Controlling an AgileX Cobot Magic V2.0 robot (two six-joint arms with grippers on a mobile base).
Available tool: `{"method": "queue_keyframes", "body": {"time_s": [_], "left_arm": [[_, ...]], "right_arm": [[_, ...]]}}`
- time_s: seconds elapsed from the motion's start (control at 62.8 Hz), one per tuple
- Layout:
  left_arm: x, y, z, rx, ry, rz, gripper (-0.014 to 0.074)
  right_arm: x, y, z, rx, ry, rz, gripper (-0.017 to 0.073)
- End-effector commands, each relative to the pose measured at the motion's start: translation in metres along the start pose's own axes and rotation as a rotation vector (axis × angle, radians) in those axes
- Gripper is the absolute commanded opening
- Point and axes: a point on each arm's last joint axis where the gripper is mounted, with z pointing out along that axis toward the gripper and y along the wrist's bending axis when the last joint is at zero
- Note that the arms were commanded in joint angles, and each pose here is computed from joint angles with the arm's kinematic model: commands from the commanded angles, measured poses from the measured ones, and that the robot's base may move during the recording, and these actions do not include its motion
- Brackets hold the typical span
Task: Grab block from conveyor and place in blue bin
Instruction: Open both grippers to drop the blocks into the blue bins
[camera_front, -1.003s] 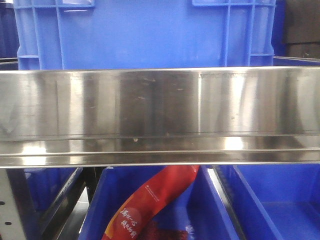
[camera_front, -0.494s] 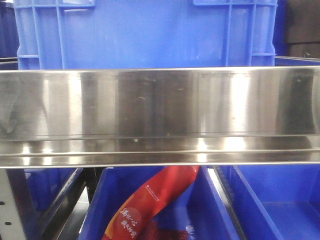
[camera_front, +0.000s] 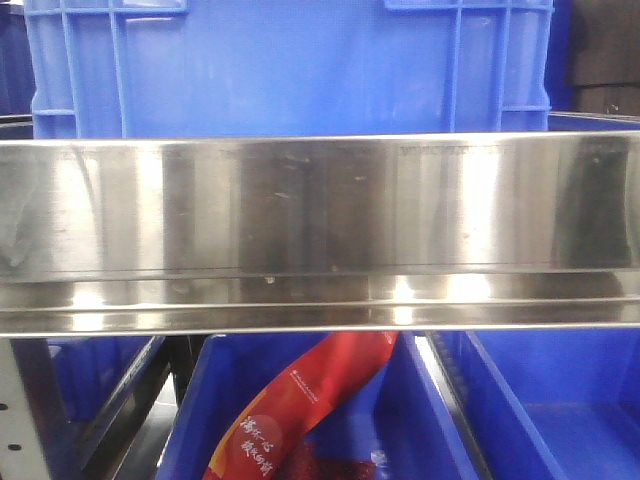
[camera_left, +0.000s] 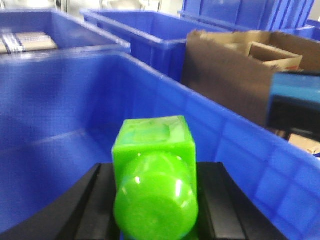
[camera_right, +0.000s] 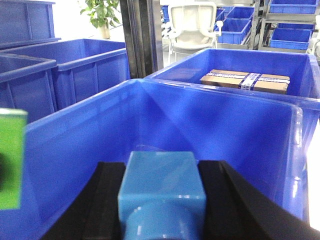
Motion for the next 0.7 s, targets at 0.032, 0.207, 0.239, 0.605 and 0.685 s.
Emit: {"method": "queue_keyframes", "body": {"time_s": [0.032,0.207,0.239,0.605,0.685], "left_arm": [[-0.004,-0.001,0.002,-0.003,-0.026,-0.019,0.0057],[-0.003,0.000,0.003,-0.004,-0.022,-0.017,0.0400],[-0.003,0.000,0.003,-0.004,-0.022,-0.017,0.0441],[-0.011,-0.005,-0.012,0.007,-0.050,-0.010,0.0056],[-0.014,-0.006,-0.017,0.011,-0.060,-0.005,-0.0113]], "right_arm": [[0.001,0.000,0.006,-0.002,0.002,-0.001,0.0131],[0.005,0.001,0.007,-0.002,0.038,0.014,0.0358],[0.007,0.000,0.007,-0.002,0.053,0.014,0.0368],[-0.006,0.002,-0.016,-0.008,0.039,0.013,0.0034],[-0.010,0.003,-0.022,-0.010,0.020,0.012,-0.0097]]}}
